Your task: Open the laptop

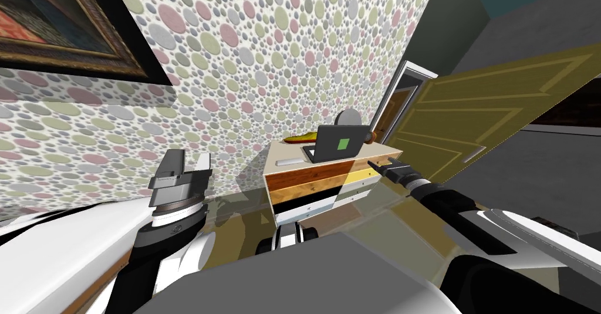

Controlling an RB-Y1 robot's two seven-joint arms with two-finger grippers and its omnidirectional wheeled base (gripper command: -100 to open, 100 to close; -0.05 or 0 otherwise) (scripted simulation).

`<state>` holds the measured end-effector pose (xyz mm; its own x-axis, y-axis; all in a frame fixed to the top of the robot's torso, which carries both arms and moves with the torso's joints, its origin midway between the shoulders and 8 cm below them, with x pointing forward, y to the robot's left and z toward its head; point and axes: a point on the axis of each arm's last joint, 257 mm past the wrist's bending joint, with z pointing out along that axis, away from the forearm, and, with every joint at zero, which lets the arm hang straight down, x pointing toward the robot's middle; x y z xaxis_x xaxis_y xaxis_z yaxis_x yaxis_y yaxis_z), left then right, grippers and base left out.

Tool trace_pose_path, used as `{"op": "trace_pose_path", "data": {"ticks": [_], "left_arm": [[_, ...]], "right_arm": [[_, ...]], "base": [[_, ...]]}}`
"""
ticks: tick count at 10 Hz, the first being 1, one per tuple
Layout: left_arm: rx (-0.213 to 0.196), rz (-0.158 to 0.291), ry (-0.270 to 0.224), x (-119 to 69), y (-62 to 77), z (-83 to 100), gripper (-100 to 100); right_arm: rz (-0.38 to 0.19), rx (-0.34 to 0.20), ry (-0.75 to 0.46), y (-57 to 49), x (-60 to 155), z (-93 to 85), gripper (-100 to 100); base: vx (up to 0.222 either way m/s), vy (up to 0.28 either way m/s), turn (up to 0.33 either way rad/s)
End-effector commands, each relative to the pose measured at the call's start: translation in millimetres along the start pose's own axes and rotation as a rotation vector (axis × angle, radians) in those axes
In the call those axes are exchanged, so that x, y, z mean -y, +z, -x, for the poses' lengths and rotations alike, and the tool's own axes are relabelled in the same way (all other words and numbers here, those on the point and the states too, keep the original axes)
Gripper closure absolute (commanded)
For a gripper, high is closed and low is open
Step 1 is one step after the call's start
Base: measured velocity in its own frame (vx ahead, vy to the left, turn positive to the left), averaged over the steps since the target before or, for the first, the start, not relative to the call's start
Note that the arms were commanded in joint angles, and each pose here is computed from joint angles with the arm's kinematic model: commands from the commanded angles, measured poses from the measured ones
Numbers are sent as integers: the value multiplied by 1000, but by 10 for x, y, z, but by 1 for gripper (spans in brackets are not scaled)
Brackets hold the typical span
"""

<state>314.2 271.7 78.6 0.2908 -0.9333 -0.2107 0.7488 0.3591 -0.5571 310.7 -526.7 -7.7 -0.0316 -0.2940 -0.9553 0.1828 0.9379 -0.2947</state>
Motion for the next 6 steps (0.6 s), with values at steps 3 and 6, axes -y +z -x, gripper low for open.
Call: {"op": "trace_pose_path", "data": {"ticks": [3,6], "left_arm": [[0,0,0,0,0,0,0],[0,0,0,0,0,0,0]], "right_arm": [[-15,-1,-243,146,265,377,-100],[-9,15,-371,281,311,645,-100]], "base": [[44,243,55],[63,207,48]]}}
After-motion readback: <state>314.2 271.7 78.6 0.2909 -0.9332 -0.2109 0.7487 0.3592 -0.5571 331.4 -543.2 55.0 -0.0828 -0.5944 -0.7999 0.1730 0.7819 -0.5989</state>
